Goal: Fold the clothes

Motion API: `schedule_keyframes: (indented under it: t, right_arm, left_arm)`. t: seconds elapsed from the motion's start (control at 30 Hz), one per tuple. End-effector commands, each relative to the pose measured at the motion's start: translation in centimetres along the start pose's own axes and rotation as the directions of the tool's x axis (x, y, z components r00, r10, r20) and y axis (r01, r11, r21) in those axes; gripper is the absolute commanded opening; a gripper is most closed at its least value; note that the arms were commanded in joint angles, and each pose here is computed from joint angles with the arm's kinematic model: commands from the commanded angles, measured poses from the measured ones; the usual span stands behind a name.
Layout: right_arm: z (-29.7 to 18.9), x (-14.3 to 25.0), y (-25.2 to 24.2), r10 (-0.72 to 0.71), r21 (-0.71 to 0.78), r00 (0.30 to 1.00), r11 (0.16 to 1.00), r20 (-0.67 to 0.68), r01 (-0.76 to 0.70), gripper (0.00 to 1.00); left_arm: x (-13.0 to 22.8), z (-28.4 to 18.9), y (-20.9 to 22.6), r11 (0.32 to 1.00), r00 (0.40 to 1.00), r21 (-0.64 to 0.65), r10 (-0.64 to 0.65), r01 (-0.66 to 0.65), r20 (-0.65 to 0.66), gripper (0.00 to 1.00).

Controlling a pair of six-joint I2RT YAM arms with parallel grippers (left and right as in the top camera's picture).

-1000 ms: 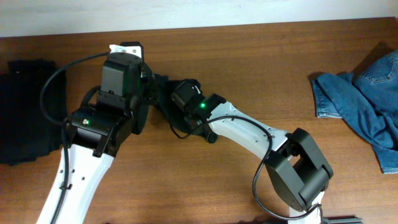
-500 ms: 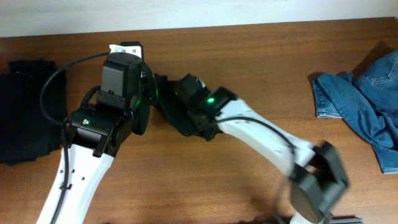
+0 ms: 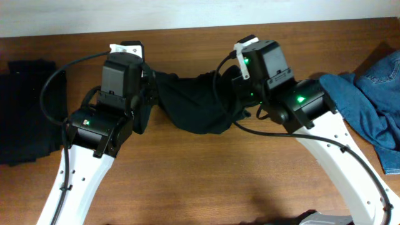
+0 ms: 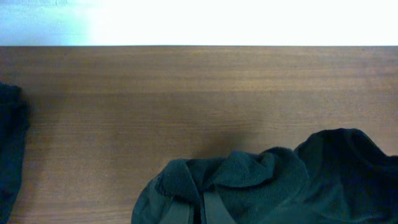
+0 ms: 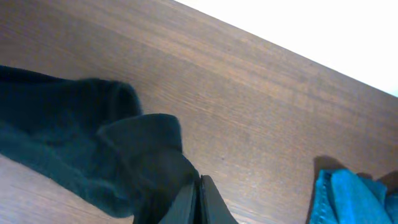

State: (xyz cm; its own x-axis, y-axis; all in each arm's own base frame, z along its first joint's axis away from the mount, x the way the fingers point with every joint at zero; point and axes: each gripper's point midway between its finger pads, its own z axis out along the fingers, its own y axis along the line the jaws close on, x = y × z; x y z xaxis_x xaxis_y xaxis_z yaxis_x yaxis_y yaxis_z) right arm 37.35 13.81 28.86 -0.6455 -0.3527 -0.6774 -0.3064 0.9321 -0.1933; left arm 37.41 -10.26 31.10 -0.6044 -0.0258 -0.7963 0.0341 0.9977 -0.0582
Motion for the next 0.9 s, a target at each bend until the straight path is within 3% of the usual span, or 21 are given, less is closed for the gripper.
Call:
schedule_keyframes:
  t: [0.0,0.2,0.5,0.87]
  right_arm:
    - [-0.1,-0.2,-2.1,0.007,0.016,1.000,1.000,0.007,-0.007,0.04]
    - [-0.1,-0.5,-4.4,0.056,-0.068,0.998,0.996,0.027,-0.054,0.04]
    - [-2.2,-1.8,-8.9,0.097,-0.018,0.992,0.995,0.076,-0.096,0.04]
    - [-6.3,-3.7,-9.7,0.082,-0.018,0.989,0.997,0.127,-0.080,0.04]
  left_arm:
    - [-1.5,-1.3,-0.3,0.999,0.998,0.022,0.029,-0.031,0.056,0.01]
    - [-4.7,-3.5,0.5,0.997,0.986,-0.032,0.076,-0.072,0.148,0.01]
    - [-8.7,-5.4,1.3,0.999,0.961,-0.035,0.030,-0.021,0.274,0.01]
    - [-9.1,-6.7,1.3,0.999,0.962,-0.021,0.035,-0.030,0.270,0.01]
